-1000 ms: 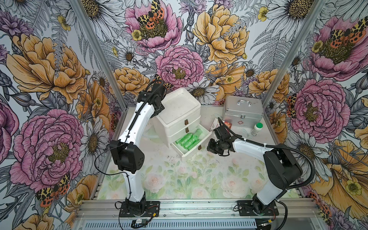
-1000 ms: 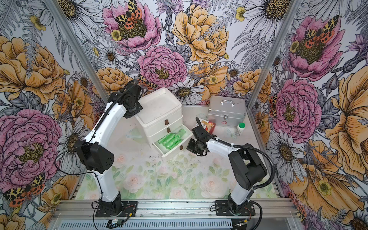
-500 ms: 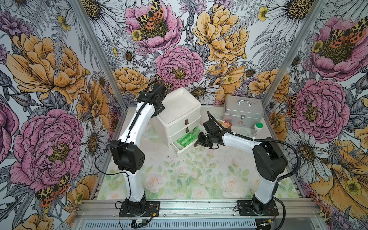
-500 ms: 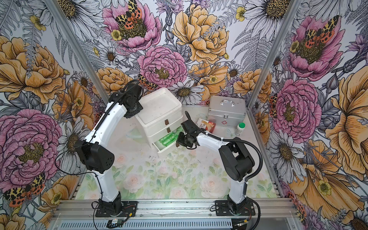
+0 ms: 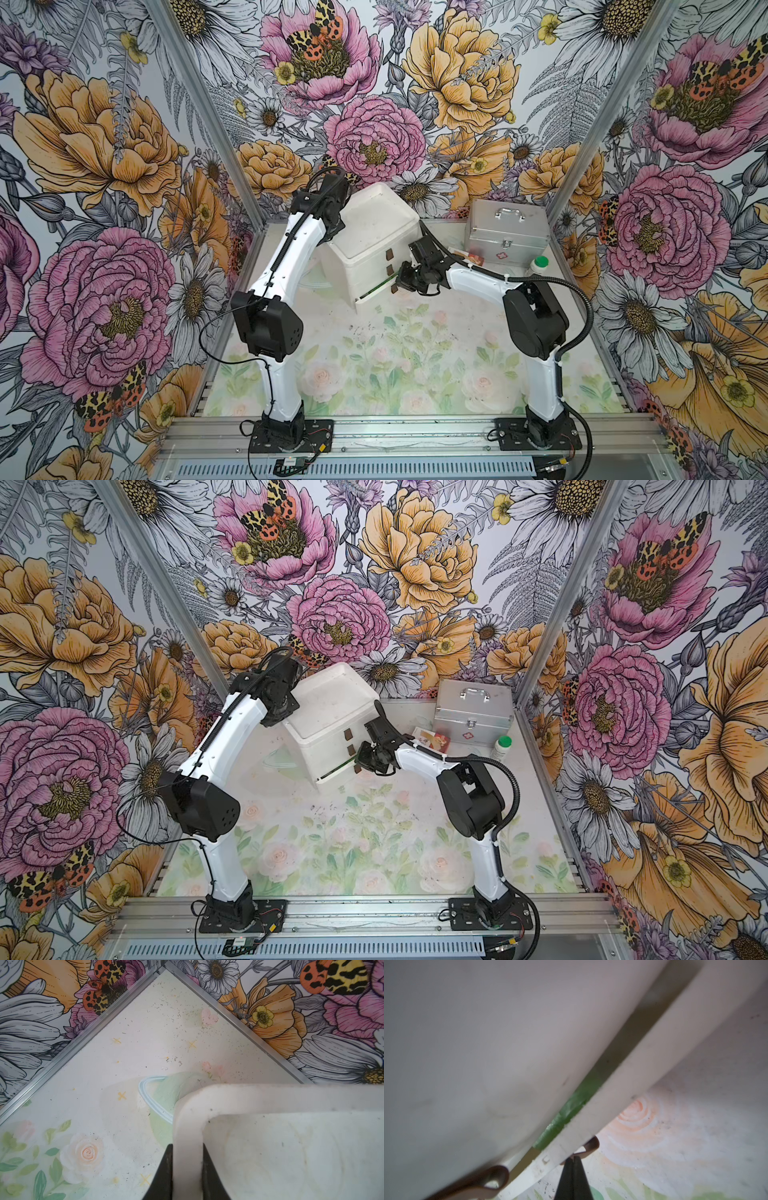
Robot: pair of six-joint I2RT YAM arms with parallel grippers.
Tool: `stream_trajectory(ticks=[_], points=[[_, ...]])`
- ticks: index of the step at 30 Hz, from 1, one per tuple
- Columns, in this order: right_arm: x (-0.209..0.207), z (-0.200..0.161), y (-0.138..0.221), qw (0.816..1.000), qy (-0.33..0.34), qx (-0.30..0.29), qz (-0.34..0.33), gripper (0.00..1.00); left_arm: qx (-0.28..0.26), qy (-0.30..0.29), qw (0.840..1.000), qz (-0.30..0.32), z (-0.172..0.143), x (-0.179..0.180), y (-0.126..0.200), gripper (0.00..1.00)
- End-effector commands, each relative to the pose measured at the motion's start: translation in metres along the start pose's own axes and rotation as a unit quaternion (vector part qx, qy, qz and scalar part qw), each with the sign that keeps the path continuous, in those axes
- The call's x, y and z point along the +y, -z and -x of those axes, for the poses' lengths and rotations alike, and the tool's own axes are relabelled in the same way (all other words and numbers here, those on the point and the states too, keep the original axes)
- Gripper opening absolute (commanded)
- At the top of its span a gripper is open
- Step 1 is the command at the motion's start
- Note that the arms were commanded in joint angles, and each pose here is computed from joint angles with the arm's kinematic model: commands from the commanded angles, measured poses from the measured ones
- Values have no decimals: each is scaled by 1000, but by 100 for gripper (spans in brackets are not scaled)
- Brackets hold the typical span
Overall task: Sort the rolls of trash bags by color and place them into the drawer
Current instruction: Close the drawer of the storage box.
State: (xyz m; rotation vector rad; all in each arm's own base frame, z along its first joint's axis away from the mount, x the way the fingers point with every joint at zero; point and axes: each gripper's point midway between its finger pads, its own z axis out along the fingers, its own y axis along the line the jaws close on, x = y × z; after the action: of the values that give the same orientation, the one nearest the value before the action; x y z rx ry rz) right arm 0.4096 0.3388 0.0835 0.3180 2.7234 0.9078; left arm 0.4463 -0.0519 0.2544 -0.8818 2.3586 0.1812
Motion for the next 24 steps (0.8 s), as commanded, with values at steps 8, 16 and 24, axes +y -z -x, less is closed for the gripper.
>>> stream_trajectory(ticks=[8,16,24], points=[[43,24,-20,994,14,-42,99,0,200,-79,977,0,-123,-27,-23,0],[42,28,-4,985,1,-84,148,0,202,-82,976,0,-124,-30,-25,0],[57,39,7,974,-5,-116,193,0,200,-82,976,-4,-124,-31,-21,0]])
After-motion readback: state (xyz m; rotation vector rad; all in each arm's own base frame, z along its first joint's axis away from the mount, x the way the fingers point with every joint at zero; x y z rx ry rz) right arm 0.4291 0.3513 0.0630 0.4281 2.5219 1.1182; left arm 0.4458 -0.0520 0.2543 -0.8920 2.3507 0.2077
